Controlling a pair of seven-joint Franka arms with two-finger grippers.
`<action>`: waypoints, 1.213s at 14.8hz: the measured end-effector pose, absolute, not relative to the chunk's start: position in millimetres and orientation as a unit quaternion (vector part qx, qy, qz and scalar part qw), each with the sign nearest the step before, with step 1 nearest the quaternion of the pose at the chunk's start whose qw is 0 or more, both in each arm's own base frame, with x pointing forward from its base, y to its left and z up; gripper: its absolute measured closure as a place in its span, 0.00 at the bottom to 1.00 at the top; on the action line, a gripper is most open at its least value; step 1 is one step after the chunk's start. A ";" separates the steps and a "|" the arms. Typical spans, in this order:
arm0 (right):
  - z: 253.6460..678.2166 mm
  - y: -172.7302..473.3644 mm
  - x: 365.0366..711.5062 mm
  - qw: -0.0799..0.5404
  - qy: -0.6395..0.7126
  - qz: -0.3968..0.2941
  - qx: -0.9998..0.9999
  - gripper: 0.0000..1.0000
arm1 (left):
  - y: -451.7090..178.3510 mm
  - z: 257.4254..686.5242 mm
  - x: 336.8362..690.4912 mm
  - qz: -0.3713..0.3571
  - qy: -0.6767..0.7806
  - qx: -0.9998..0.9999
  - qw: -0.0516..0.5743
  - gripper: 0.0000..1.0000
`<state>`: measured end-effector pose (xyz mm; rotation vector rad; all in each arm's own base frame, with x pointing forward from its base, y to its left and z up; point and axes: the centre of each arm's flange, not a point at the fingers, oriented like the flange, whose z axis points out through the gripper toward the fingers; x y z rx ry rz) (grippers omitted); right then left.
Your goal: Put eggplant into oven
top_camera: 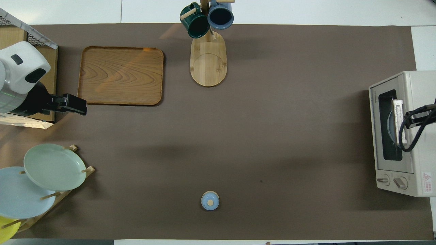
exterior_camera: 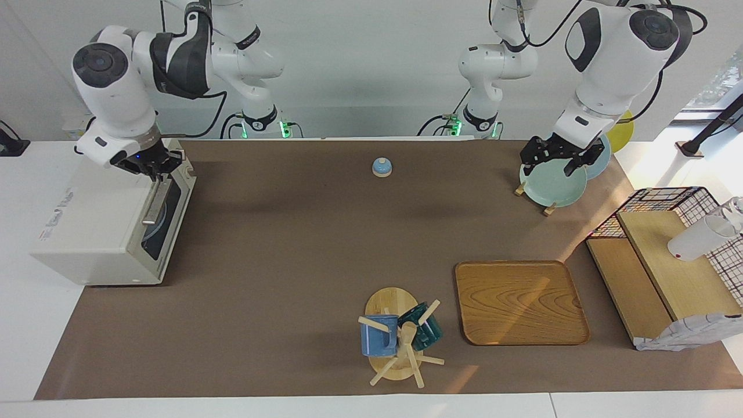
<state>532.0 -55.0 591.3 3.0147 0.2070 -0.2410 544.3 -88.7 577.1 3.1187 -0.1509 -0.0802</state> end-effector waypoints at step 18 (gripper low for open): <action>602.1 -28.6 534.6 0.023 0.063 -0.063 0.996 0.00 | -88.7 577.1 544.3 -0.026 -0.048 0.998 0.009 0.00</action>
